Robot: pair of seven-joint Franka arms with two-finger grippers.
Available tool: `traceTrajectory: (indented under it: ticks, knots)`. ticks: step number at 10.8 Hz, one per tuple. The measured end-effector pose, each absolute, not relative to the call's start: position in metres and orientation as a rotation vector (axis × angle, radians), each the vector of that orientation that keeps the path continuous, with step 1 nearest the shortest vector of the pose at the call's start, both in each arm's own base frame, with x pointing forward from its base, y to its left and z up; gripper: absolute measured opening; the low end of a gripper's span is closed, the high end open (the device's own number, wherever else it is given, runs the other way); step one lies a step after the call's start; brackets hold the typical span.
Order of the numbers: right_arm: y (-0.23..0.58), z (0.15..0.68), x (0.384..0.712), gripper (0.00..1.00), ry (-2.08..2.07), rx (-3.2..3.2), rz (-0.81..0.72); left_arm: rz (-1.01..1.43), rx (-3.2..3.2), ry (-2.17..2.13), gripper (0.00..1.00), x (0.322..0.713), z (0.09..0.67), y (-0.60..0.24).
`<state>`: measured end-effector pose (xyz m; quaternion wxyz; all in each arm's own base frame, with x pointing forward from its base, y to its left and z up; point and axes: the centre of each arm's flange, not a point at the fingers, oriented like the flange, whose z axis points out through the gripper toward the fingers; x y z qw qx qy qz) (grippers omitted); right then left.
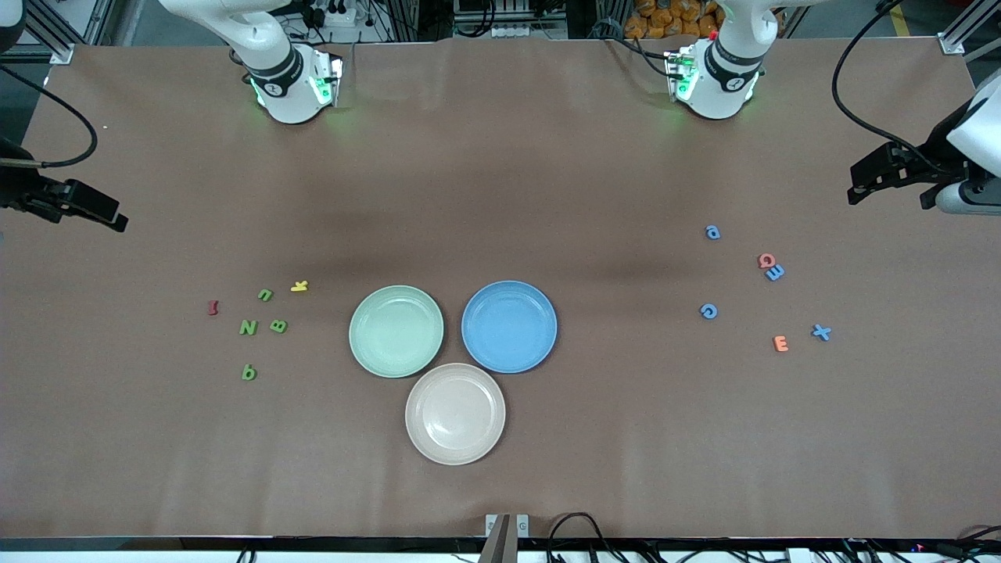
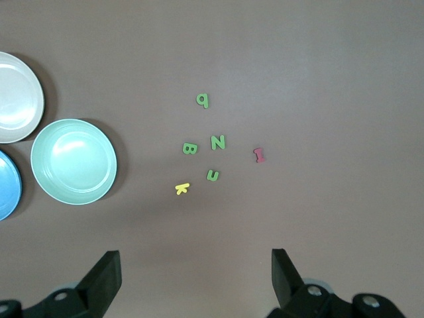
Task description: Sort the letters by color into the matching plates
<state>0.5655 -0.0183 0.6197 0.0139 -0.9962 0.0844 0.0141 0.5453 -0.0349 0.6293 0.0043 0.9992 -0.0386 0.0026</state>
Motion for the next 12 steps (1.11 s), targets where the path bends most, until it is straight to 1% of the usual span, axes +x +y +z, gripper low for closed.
traceTrajectory:
  ticks: [6, 10, 12]
  knots:
    - [-0.015, 0.617, 0.565, 1.00, 0.255, -3.103, 0.053, -0.015, 3.124, -0.140, 1.00, 0.546, 0.625, -0.036]
    - [-0.014, 0.616, 0.566, 1.00, 0.253, -3.104, 0.056, -0.101, 3.119, -0.151, 1.00, 0.558, 0.597, -0.039]
    - [-0.014, 0.606, 0.572, 1.00, 0.254, -3.106, 0.052, -0.126, 3.119, -0.127, 1.00, 0.561, 0.588, -0.039]
